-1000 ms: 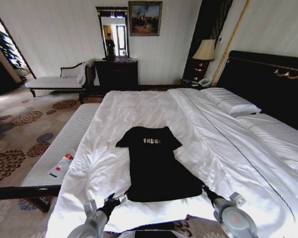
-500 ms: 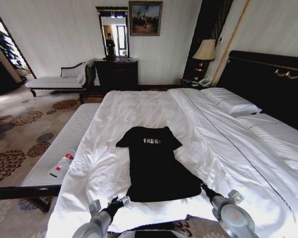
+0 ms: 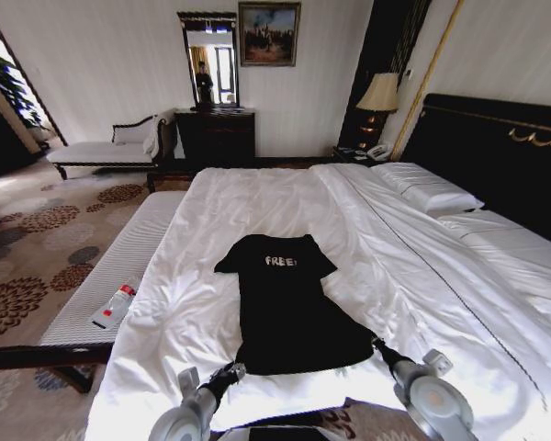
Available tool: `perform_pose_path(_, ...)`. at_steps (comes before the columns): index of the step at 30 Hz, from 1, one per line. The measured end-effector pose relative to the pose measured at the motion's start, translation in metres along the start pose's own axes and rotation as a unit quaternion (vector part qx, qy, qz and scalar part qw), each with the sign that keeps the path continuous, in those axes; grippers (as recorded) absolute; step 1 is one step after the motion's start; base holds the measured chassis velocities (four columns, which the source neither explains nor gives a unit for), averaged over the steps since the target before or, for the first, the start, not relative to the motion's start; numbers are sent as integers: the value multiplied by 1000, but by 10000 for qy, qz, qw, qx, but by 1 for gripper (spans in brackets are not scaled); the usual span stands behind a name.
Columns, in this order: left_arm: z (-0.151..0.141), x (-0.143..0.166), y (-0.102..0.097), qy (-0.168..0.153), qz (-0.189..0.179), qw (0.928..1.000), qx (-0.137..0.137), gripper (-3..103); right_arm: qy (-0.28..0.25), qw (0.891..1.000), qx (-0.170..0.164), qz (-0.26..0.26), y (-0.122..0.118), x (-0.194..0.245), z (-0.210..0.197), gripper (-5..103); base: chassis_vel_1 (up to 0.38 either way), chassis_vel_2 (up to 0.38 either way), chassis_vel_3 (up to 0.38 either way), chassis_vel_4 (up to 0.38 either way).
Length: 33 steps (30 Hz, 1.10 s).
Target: Fold the clothes on the bed.
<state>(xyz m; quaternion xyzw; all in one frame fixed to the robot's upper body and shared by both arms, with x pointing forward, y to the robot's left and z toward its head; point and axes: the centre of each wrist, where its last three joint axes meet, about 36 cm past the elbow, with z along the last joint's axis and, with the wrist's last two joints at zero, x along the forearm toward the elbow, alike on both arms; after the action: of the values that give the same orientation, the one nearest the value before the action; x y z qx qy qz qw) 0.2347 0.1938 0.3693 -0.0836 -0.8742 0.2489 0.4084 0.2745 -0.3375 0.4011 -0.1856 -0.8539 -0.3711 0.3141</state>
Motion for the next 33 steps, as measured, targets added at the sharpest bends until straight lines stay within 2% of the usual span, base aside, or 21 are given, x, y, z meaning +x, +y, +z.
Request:
perform_pose_path(1, 0, 0, 0, -1, 0, 10000, 5, 41, 6, 10000, 3, -7, 1, 0, 0, 2, 0, 0, 0, 0)
perform_pose_path(2, 0, 0, 0, -1, 0, 10000, 5, 41, 6, 10000, 3, -7, 1, 0, 0, 2, 0, 0, 0, 0)
perform_pose_path(6, 1, -1, 0, 19, -1, 10000, 6, 20, 22, 10000, 6, -8, 2, -2, 1, 2, 0, 0, 0, 0)
perform_pose_path(8, 1, -1, 0, 24, -3, 10000, 6, 20, 25, 10000, 6, -6, 2, -2, 1, 2, 0, 0, 0, 0)
perform_pose_path(11, 3, 0, 0, 33, -14, 10000, 8, 3, 42, 10000, 8, 4, 2, -2, 2, 2, 0, 0, 0, 0)
perform_pose_path(12, 3, 0, 0, 25, -16, 10000, 12, 1, 46, 10000, 8, 5, 2, -2, 3, 2, 0, 0, 0, 0)
perform_pose_path(22, -12, 15, -4, -328, -39, 9995, 22, 0, 140, 9998, 127, 6, 5, 2, 14, 2, 0, 0, 0, 0)
perform_pose_path(26, -17, 38, -5, -553, -116, 9984, -50, 0, 218, 9994, 281, -21, 13, 10, 21, 2, 0, 0, 0, 0)
perform_pose_path(28, -13, 49, -8, -740, -219, 9969, -184, 0, 299, 9983, 501, 58, 17, 15, 22, 2, 0, 0, 0, 0)
perform_pose_path(30, -8, 55, -10, -813, -262, 9961, -230, 0, 308, 9979, 567, 55, 18, 19, 23, 2, 0, 0, 0, 0)
perform_pose_path(33, -5, 70, -17, -916, -287, 9953, -157, 0, 329, 9974, 639, -8, 25, 30, 24, 2, 0, 0, 0, 0)
